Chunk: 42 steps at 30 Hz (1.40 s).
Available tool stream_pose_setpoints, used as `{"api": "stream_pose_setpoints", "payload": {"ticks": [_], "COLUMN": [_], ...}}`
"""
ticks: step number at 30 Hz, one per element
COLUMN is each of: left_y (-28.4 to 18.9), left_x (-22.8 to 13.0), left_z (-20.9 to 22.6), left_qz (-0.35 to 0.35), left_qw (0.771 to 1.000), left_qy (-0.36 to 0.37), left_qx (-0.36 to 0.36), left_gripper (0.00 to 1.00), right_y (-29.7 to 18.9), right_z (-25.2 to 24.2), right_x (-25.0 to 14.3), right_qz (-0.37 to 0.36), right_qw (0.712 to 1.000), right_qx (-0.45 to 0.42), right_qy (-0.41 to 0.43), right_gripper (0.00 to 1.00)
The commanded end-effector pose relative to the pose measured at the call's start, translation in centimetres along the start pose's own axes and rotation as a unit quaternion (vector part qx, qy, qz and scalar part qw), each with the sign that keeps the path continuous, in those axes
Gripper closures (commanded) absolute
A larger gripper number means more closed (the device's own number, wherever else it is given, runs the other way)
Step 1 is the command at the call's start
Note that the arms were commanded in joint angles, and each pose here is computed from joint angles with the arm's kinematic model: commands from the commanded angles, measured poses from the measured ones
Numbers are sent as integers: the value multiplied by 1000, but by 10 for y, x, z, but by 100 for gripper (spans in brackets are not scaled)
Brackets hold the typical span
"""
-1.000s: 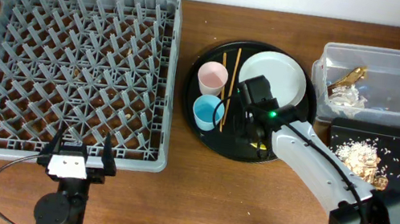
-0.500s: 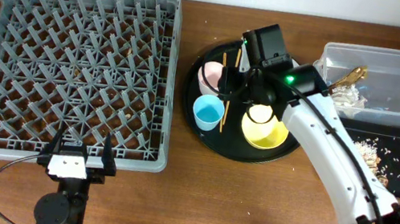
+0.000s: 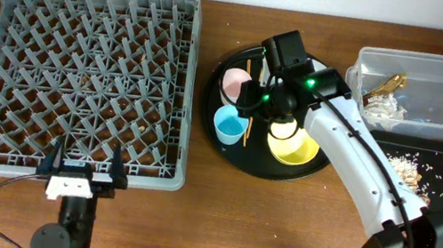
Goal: Sort waste into correct bins and load items into the dishwasher rack
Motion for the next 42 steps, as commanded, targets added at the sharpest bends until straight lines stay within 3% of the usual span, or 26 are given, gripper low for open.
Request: {"api": "stream_pose_setpoints", "payload": {"ticks": [1, 5, 8, 10, 12, 17, 18, 21, 23, 24, 25, 27, 29, 31, 32, 34, 39, 42], "left_y": [2, 42, 98, 124, 147, 159, 159, 159, 157, 157, 156, 156, 162, 170, 173, 171, 167, 166], "left_x": [26, 91, 129, 126, 92, 59, 61, 61, 60, 61, 67, 83, 82, 71, 59, 49, 49, 49], "left_z": [-5, -9, -19, -30, -46, -64, -66, -68, -69, -69, -77, -90, -92, -101, -104, -105, -116, -117], "left_qz": [-4, 68, 181, 251, 317, 359, 354, 354, 360, 372, 372, 355, 369, 426, 477, 522, 541, 544], "left_qw": [1000, 997, 981, 962, 936, 909, 908, 907, 903, 899, 881, 828, 759, 641, 568, 499, 475, 472], "left_qy": [13, 20, 26, 23, 9, -18, -22, -24, -30, -94, -160, -253, -342, -449, -507, -546, -550, -552], "left_qx": [-27, -37, -67, -100, -149, -213, -223, -229, -233, -210, -244, -354, -414, -454, -439, -425, -423, -421], "left_gripper": [1, 1, 1, 1, 1, 1, 1, 1, 1, 1, 1, 1, 1, 1, 1, 1, 1, 1], "right_y": [-36, -38, -16, 4, 32, 83, 89, 93, 76, 55, 17, -33, -66, -72, -70, -56, -23, -12], "right_z": [12, 7, -5, -11, -19, -36, -38, -37, -26, -15, -5, -12, -29, -20, -15, -10, 33, 63], "right_x": [8, 8, 0, -5, -9, -25, -27, -27, -17, -9, 5, 17, 28, 38, 43, 47, 42, 30], "right_qz": [-39, -31, 3, 27, 60, 130, 137, 142, 137, 131, 107, 59, 28, 16, 10, 8, 20, 35], "right_qw": [999, 999, 1000, 999, 997, 989, 987, 987, 989, 990, 989, 988, 982, 961, 950, 936, 921, 914], "right_qx": [29, 20, -11, -24, -39, -68, -68, -60, -14, 35, 97, 134, 176, 276, 311, 352, 387, 400], "right_qy": [-6, 2, 11, 15, 22, 36, 38, 41, 48, 39, 30, 38, 59, 30, 16, 2, -30, -63], "right_gripper": [44, 44, 44, 45, 46, 58, 62, 96, 96, 96, 96, 96, 96, 96, 96, 96, 96, 96]}}
Point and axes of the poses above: each gripper's point midway between its finger pads, its own y axis out along the fingers, its own z axis along the line the jaws close on, x = y × z, the point moved 6 cm from there along -y, back along the fingers, and after that the axes turned 1 degree about y, right-handed, at the moved point
